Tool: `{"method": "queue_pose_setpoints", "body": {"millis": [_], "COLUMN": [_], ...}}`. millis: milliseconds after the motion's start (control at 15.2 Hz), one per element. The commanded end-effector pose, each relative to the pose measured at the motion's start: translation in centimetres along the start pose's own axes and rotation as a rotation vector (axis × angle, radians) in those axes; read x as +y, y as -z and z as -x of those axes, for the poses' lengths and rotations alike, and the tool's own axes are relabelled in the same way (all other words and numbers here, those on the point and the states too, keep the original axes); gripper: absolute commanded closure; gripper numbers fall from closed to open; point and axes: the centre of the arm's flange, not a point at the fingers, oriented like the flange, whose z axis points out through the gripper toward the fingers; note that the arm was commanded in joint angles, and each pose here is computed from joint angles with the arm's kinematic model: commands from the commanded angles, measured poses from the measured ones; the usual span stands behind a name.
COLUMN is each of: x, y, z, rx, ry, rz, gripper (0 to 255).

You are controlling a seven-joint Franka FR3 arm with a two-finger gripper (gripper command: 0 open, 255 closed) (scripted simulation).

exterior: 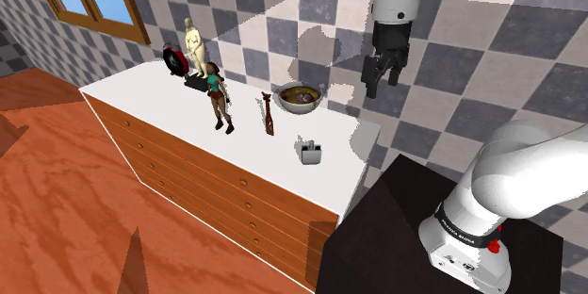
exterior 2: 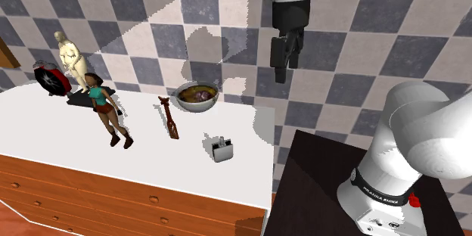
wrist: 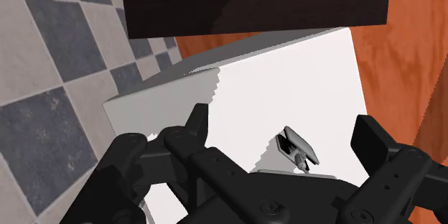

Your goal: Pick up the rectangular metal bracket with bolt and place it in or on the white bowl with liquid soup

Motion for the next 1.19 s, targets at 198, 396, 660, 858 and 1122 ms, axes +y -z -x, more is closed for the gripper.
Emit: {"method": "queue_pose_setpoints", "body": {"millis": [198, 396, 660, 858, 1122], "x": [-0.6, -1.3, -2.2, -2.8, -3.7], "y": [-3.1, -6.2, -10.2, -13.2, -17.0], "z": [-1.8, -3.8, -6.5, -8.7, -11.7], "rx": [0.027, 0.054, 0.09, 0.118, 0.154], "ry": [-0.018, -0.037, -0.061, -0.08, -0.105], "rz": [-0.015, -0.031, -0.051, -0.066, -0.087], "gripper": [0, 0, 0, 0, 0]}}
